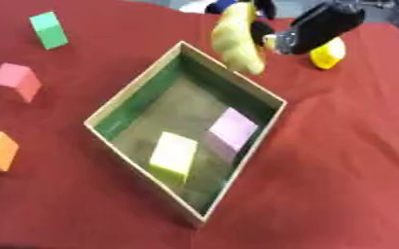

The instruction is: Pick up objects on the table and place them in the box.

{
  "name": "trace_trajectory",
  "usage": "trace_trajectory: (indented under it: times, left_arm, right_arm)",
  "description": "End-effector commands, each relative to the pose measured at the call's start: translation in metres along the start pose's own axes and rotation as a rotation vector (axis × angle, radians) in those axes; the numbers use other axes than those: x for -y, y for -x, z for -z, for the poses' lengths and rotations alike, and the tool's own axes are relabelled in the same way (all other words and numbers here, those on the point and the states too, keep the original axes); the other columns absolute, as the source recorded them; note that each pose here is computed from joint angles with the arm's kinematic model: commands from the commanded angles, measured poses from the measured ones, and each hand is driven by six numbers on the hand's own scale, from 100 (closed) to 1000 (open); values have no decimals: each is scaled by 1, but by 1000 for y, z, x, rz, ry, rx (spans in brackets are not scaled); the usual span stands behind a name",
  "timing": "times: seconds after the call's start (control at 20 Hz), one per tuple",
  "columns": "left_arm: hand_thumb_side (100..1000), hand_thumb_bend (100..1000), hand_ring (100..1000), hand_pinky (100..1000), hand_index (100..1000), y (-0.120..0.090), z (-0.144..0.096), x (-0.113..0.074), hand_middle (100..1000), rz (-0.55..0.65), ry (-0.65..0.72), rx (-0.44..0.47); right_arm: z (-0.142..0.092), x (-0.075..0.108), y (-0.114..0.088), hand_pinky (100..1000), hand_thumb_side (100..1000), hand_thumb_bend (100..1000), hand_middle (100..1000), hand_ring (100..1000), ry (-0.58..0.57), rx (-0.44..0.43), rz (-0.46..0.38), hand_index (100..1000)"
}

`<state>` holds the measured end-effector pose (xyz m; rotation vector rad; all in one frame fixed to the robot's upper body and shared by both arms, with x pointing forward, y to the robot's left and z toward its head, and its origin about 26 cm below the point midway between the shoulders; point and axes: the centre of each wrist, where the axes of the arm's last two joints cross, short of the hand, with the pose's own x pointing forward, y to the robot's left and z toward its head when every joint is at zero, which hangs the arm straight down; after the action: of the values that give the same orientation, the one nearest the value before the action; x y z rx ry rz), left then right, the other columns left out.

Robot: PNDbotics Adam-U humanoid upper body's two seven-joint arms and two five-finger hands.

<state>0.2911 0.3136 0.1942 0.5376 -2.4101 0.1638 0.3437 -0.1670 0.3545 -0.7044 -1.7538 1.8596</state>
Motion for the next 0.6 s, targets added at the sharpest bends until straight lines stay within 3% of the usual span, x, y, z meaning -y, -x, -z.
trace_trajectory:
  times: [0.05,0.25,0.4,0.5,0.6]
  left_arm:
    - [328,121,570,733,793,-9,8,0,568,-5,15,45]
    - [330,118,570,733,793,-9,9,2,567,-17,17,48]
    - [331,117,569,733,793,-10,10,3,567,-24,18,50]
    - [332,116,569,733,793,-10,10,4,567,-26,19,51]
    - [332,116,569,733,793,-10,10,3,567,-27,19,52]
  right_arm:
    - [16,-2,2,809,100,100,394,660,-10,-11,-4,523]
    - [36,-20,6,812,100,100,439,679,-39,-18,-1,575]
    - [47,-31,9,823,100,100,520,730,-65,-26,-1,673]
    - [50,-36,11,841,100,102,636,809,-88,-30,-5,783]
    - [51,-38,14,854,100,126,717,858,-114,-31,-8,834]
